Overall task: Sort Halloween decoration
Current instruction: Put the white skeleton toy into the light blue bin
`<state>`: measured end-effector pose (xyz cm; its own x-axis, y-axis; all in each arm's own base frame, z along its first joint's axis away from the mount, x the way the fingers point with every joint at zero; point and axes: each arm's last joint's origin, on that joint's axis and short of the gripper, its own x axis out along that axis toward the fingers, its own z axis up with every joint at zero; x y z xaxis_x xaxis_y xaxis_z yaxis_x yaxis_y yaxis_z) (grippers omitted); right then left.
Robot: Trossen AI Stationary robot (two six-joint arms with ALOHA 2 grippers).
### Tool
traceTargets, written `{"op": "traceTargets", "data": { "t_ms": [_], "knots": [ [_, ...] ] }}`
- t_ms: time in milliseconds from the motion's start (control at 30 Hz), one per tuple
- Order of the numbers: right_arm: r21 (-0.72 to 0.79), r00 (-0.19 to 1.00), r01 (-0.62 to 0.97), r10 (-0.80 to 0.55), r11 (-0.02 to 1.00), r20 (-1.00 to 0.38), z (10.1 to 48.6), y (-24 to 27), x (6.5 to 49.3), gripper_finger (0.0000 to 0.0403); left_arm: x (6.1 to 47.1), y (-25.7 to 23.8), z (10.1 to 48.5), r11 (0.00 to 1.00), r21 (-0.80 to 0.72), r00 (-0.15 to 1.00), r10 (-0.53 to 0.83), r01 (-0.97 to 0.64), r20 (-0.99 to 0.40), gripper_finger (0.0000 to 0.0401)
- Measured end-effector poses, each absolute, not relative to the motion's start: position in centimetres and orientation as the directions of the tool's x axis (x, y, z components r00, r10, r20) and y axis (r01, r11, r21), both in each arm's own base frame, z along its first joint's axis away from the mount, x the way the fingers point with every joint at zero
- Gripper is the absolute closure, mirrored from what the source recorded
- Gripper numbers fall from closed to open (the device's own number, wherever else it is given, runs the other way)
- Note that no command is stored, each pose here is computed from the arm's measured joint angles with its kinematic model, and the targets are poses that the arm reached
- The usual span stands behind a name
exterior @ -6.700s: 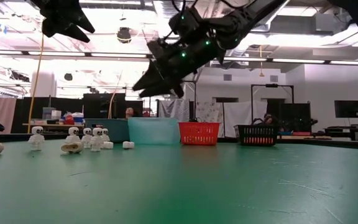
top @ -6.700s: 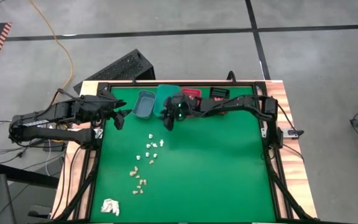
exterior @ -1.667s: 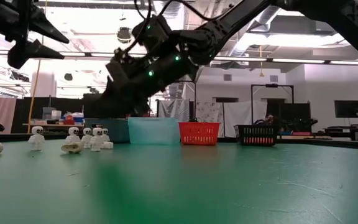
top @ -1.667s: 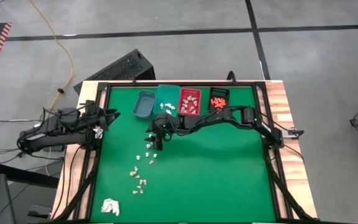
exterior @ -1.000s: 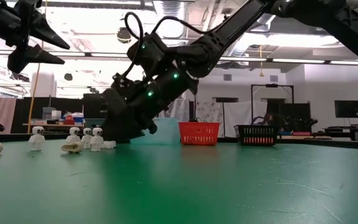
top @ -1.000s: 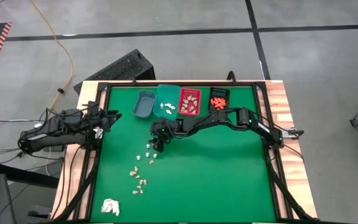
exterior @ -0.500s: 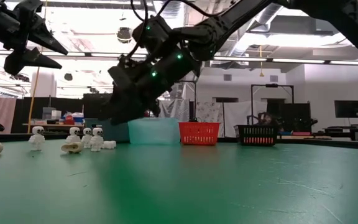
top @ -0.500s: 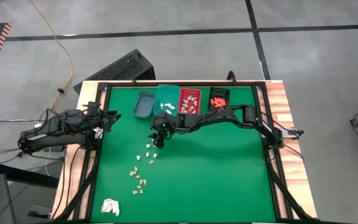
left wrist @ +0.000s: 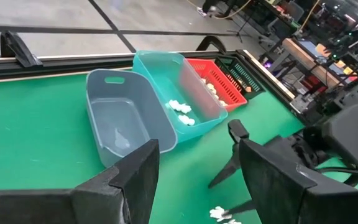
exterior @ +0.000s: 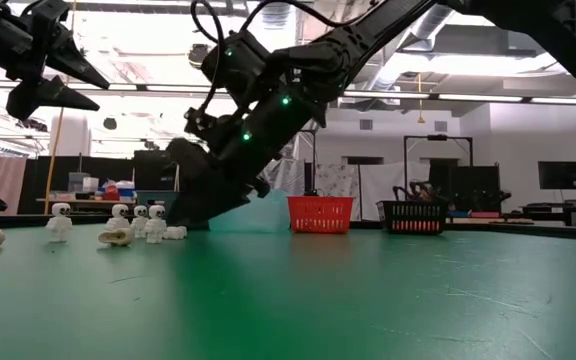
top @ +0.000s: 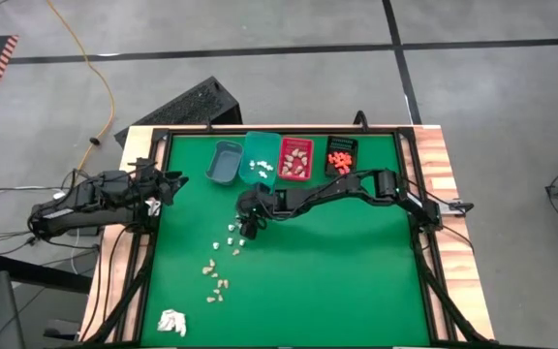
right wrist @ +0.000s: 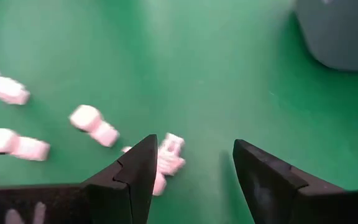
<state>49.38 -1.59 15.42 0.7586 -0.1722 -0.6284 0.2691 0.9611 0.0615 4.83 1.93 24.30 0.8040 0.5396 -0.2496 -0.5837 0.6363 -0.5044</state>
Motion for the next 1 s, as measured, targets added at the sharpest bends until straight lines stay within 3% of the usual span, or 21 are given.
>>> {"op": "traceTargets", "data": {
  "t_ms": [400,800,1000],
  "knots": [
    [0.077,0.717,0.379,-0.240,0.922,-0.655,15.5,-2.6,48.9,0.0187,4.8,1.9,24.3,0.631,-0.513,0.805,0.539,-0.582,-0.249,0.0191],
    [0.086,0.789,0.318,-0.214,0.944,-0.576,18.7,-0.9,48.8,0.0208,4.8,1.9,24.3,0.631,-0.514,0.806,0.537,-0.580,-0.249,0.0191],
    [0.069,0.791,0.297,-0.205,0.952,-0.576,18.3,-0.4,48.8,0.0209,4.8,1.9,24.3,0.631,-0.514,0.805,0.537,-0.581,-0.250,0.0191]
  ]
}}
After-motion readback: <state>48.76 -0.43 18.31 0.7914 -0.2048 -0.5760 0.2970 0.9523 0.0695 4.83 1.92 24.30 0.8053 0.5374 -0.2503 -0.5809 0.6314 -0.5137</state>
